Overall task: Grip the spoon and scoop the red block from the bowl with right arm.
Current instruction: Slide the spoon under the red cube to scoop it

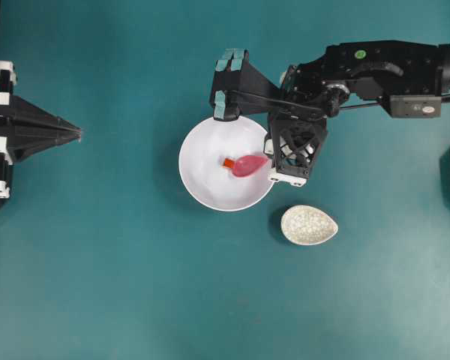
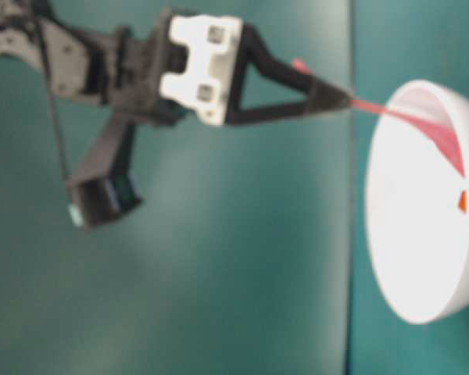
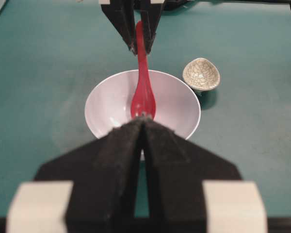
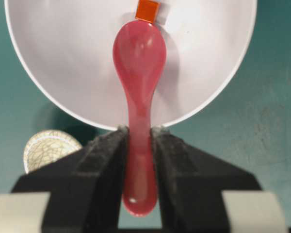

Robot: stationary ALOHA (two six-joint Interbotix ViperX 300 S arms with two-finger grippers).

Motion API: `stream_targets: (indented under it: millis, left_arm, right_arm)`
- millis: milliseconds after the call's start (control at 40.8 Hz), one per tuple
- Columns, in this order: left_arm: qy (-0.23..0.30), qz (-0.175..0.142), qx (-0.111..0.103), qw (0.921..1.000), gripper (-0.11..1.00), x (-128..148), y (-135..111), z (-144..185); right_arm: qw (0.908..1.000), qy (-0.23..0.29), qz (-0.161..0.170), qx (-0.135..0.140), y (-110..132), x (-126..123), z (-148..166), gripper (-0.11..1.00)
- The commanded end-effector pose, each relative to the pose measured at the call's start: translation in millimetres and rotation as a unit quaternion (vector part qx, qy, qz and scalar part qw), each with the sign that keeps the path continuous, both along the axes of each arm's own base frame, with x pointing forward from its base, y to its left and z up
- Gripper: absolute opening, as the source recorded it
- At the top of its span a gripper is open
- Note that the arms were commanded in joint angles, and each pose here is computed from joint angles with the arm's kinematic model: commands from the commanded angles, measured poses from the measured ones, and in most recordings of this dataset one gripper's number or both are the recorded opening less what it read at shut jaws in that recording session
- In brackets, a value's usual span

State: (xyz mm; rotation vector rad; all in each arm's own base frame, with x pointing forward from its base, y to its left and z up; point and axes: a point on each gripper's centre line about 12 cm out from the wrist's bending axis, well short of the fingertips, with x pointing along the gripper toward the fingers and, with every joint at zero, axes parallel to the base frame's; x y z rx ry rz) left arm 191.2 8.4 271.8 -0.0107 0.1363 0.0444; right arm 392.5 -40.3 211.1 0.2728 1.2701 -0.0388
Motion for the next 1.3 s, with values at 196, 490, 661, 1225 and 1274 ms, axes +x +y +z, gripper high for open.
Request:
stream_targets:
  millis: [196, 490, 661, 1225, 1274]
  left_arm:
    - [-0.008, 0.001, 0.000, 1.0000, 0.00, 2, 0, 7]
    - [-0.008, 0.002, 0.000, 1.0000, 0.00, 2, 1, 6]
    - [-0.009, 0.001, 0.000, 1.0000, 0.00, 2, 0, 7]
    - [-0.008, 0.001, 0.000, 1.0000, 0.00, 2, 1, 7]
    - [-0.008, 0.002, 0.000, 1.0000, 0.00, 2, 1, 7]
  right_arm:
    - [0.9992, -0.037, -0.005, -0.011, -3, 11, 11, 0.25]
    - [0.9979, -0.061, -0.010, -0.017, -5, 18, 10, 0.25]
    - [0.9970, -0.074, -0.013, -0.020, -6, 20, 11, 0.25]
    - [0.9936, -0.107, -0.022, -0.028, -8, 25, 8, 0.25]
    - [0.9934, -0.109, -0.023, -0.028, -8, 25, 7, 0.25]
